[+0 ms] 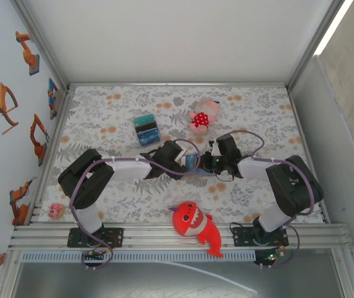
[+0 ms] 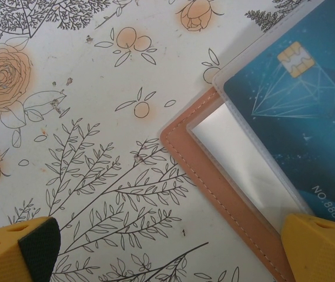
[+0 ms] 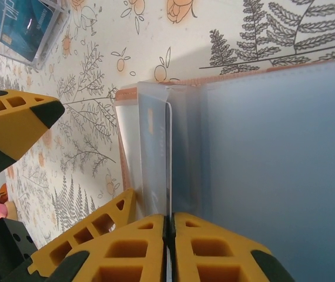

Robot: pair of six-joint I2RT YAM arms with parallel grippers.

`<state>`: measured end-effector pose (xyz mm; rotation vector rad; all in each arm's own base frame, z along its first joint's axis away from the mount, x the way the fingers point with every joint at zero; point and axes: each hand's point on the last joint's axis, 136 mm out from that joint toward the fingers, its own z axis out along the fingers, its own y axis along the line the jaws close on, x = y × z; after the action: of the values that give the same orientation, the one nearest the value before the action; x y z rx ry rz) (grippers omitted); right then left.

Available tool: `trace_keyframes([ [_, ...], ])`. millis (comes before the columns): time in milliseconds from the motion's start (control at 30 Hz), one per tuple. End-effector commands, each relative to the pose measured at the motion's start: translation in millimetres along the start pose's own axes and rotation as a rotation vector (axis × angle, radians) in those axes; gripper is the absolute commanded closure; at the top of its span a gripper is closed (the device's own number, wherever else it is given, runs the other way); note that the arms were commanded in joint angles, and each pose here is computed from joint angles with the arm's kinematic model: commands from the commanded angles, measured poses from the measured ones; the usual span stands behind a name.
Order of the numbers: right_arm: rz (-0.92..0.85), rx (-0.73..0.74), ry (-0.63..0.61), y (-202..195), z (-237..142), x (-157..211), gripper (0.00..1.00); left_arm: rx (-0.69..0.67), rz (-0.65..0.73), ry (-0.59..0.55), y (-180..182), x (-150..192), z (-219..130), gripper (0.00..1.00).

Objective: Take the credit cards out of the card holder

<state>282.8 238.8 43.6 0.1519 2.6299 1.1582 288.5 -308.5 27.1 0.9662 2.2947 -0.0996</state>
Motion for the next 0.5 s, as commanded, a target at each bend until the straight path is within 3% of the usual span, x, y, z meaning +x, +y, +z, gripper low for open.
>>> trace_keyframes([
  [0, -0.003, -0.025, -0.021, 4.1, -3.9, -4.1, 0.89, -0.003, 0.014, 0.086, 3.0, 20.3, -1.9, 0.03],
  [233, 0.002, -0.061, -0.02, 9.3, -1.6, -5.5, 0.86, -0.001, 0.016, 0.089, 2.5, 18.9, -1.1, 0.03],
  [467, 0.013, -0.054, -0.021, 4.4, -1.4, -6.0, 0.98, -0.001, 0.019, 0.09, 2.5, 18.0, -1.2, 0.03],
])
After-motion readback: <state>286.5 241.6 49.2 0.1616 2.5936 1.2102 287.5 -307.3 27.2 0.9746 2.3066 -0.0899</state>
